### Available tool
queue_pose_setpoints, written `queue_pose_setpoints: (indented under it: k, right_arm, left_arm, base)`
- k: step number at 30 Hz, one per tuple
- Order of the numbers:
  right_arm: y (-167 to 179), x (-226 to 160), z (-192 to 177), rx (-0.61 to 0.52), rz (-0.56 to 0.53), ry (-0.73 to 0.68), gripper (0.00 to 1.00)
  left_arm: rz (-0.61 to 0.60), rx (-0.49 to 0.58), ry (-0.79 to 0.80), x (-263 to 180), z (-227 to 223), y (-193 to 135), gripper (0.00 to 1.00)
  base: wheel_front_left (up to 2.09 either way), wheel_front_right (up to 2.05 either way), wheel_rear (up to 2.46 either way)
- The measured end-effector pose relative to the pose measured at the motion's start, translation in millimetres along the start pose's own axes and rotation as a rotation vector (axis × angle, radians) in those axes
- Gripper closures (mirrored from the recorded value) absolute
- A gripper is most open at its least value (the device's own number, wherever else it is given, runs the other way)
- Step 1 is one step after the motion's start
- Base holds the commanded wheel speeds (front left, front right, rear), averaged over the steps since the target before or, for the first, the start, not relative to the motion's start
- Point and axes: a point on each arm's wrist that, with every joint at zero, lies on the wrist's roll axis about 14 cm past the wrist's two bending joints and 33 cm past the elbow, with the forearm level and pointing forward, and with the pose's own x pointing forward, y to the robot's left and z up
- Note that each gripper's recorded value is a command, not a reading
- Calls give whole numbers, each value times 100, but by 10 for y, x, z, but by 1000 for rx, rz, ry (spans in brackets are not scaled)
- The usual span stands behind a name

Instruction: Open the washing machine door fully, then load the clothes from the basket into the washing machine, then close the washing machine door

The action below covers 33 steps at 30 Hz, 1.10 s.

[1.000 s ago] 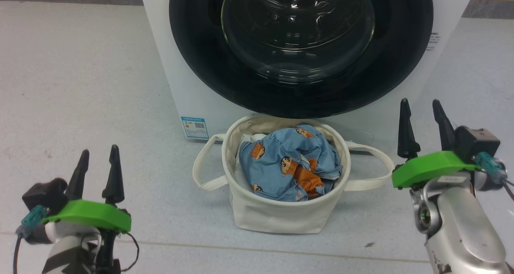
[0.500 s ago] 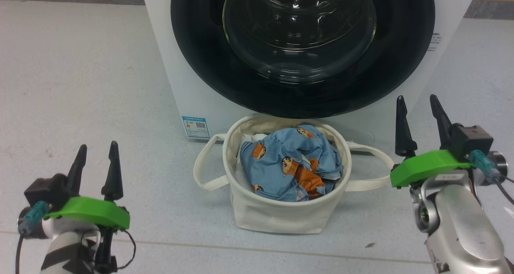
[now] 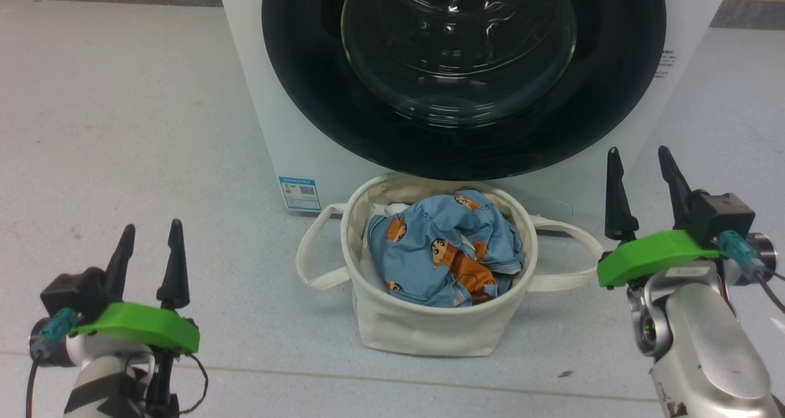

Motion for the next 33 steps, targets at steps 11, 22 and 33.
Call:
queue_pose_setpoints:
  k: [11, 22, 33]
  right_arm:
    - [-4, -96, -136, 20, -15, 32, 0]
    - [-13, -100, -107, 19, -17, 25, 0]
    - [-3, -100, -82, 18, -15, 19, 0]
  left_arm:
    - [-13, 6, 7, 14, -26, -32, 0]
    - [-17, 10, 8, 12, -30, -47, 0]
    - [-15, 6, 19, -9, -59, -40, 0]
  base:
    - [0, 0, 0]
    - [0, 0, 0]
    - [1, 3, -4]
